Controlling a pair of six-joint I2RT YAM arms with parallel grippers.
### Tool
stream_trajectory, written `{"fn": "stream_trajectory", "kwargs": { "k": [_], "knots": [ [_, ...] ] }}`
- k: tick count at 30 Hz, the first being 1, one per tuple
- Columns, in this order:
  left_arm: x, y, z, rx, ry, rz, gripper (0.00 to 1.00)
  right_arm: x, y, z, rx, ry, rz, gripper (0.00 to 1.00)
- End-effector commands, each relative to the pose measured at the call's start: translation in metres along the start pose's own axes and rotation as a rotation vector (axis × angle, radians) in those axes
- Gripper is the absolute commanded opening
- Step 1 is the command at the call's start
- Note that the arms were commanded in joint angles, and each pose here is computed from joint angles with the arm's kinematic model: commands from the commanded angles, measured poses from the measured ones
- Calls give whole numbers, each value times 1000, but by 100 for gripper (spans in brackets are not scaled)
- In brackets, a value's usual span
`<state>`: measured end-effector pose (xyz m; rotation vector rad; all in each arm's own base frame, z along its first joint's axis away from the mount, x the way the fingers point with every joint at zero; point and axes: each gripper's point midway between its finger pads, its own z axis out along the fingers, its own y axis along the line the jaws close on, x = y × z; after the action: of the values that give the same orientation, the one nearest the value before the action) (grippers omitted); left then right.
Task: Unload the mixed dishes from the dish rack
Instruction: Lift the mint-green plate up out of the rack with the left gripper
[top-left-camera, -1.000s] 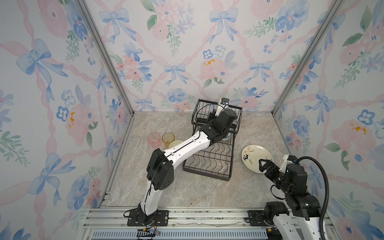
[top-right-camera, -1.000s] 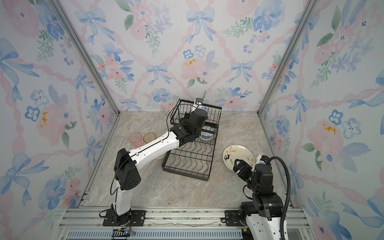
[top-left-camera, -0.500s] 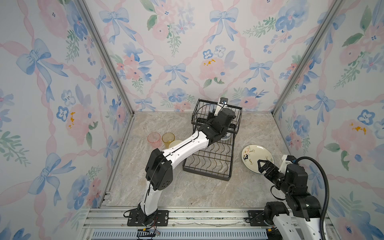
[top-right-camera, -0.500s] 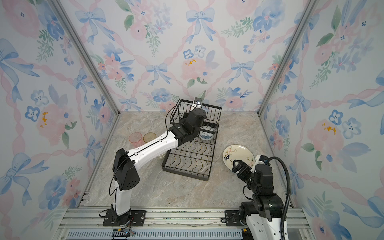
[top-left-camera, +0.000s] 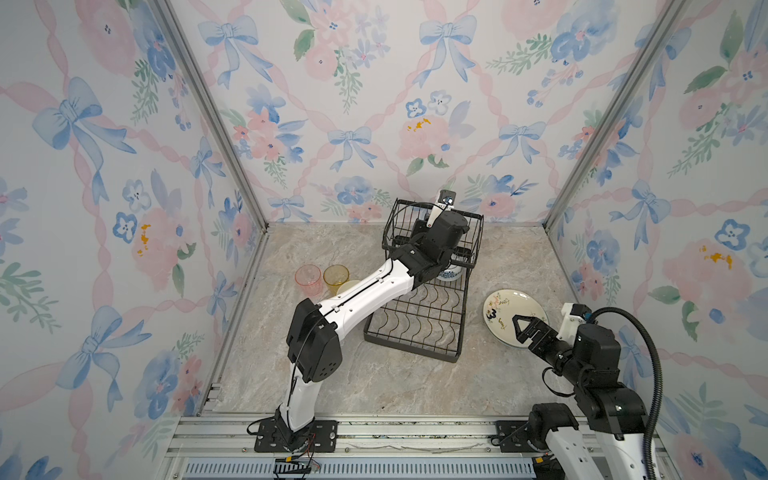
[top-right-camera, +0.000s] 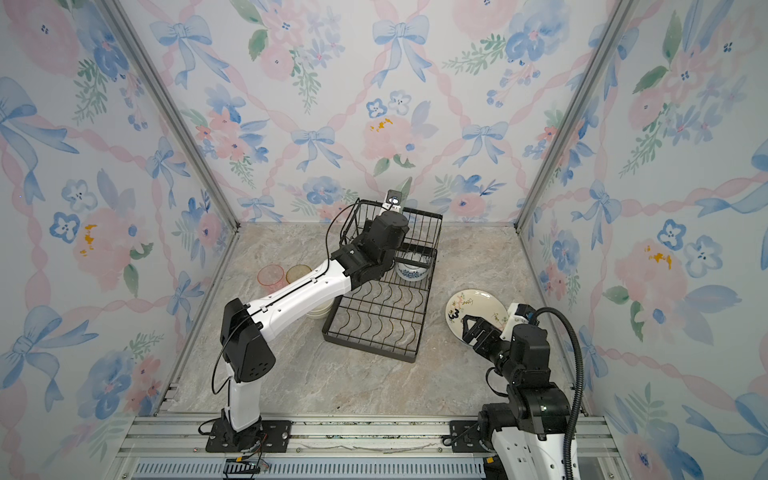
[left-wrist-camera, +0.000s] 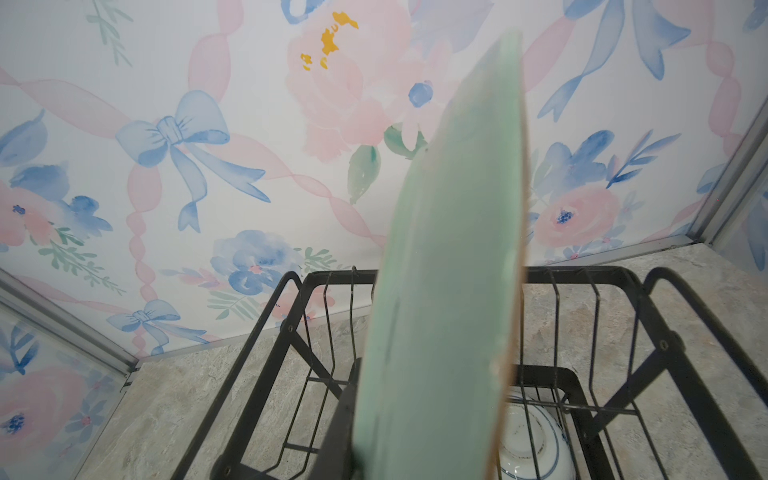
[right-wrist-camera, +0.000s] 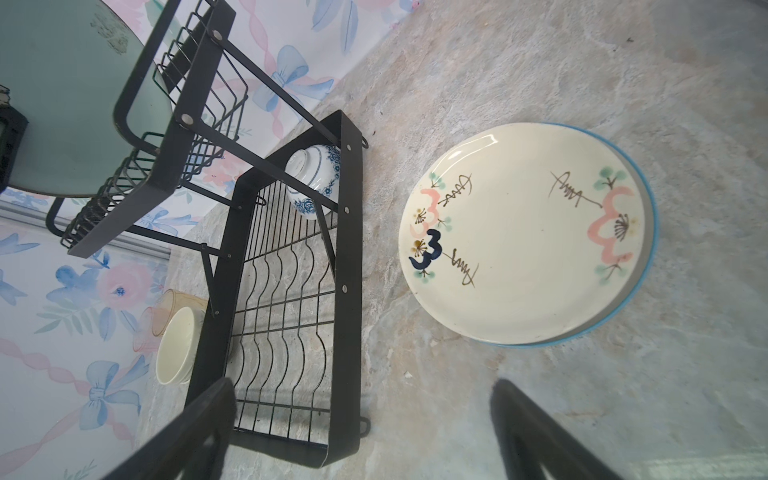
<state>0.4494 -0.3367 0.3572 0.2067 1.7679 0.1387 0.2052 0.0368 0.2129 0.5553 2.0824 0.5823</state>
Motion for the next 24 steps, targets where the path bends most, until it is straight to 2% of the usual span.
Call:
{"fn": "stream_trajectory", "kwargs": {
  "k": [1, 5, 9, 18, 24],
  "knots": [
    [-77, 48, -38, -32, -165, -132, 0, -10, 16, -8, -49, -20, -41, 97],
    [-88, 56, -51, -24, -189, -157, 0, -12, 21, -10, -71, -23, -44, 97],
    [-96, 64, -71, 51, -211, -245, 0, -16, 38, -14, -155, -35, -24, 97],
    [-85, 75, -129, 374, -247, -605, 0, -39, 88, -24, -433, -101, 112, 97],
    [-71, 48, -149, 640, -195, -798, 0, -50, 107, -33, -557, -155, 171, 97]
  ]
}}
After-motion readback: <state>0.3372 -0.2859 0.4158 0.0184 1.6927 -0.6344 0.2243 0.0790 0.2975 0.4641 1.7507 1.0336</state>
